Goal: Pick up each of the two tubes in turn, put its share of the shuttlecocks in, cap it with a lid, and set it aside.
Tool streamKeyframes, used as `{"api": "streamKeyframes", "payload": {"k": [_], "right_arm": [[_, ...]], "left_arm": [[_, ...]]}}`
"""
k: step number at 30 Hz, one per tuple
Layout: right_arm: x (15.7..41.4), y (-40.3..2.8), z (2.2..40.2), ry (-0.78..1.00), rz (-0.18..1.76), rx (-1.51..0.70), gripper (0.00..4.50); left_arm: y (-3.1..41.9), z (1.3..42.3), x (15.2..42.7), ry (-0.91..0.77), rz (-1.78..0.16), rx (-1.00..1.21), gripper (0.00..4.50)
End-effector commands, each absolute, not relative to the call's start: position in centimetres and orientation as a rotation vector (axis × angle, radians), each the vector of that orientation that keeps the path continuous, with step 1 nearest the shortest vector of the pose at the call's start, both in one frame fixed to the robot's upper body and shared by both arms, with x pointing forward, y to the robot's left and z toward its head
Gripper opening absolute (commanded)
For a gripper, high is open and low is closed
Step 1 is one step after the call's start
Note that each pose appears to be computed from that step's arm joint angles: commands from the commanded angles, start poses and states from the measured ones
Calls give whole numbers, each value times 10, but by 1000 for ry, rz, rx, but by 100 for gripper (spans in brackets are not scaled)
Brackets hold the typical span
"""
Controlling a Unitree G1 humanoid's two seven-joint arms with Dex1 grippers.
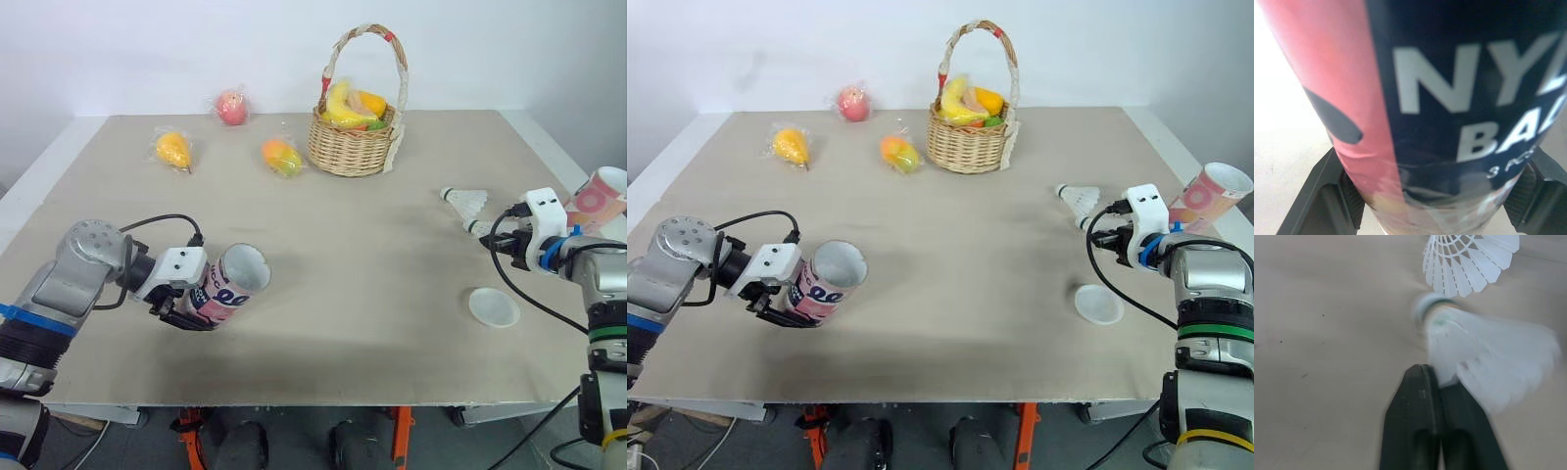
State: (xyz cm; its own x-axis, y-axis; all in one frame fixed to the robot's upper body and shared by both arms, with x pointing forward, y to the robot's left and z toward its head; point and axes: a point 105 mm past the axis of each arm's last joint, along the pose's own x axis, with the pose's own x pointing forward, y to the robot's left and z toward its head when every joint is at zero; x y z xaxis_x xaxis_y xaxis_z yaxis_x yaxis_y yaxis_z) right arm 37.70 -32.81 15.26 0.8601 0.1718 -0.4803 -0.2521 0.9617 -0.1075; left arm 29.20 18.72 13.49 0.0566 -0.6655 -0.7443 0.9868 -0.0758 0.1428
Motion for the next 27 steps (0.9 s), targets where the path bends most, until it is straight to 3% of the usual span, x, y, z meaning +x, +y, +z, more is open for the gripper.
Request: {"api": "streamKeyframes", "payload": {"k": [1,4,10,15,21,27], "right_arm": [[370,-308,177,398,371,-229,3],[351,-266,193,321,616,-308,3],[302,-141,231,93,1180,-480,3],[279,-74,245,-38,1469,-647,3],[277,-43,241,-58,1606,-835,3],[292,-11,240,-72,1611,-974,3]], "left_arm": [[183,124,283,572,-1527,776,321],[183,123,283,572,-1528,775,321],[182,123,285,572,-1532,775,321],[182,122,288,574,-1531,782,321],[183,121,291,577,-1518,779,321],[185,118,290,578,-1511,765,321]]}}
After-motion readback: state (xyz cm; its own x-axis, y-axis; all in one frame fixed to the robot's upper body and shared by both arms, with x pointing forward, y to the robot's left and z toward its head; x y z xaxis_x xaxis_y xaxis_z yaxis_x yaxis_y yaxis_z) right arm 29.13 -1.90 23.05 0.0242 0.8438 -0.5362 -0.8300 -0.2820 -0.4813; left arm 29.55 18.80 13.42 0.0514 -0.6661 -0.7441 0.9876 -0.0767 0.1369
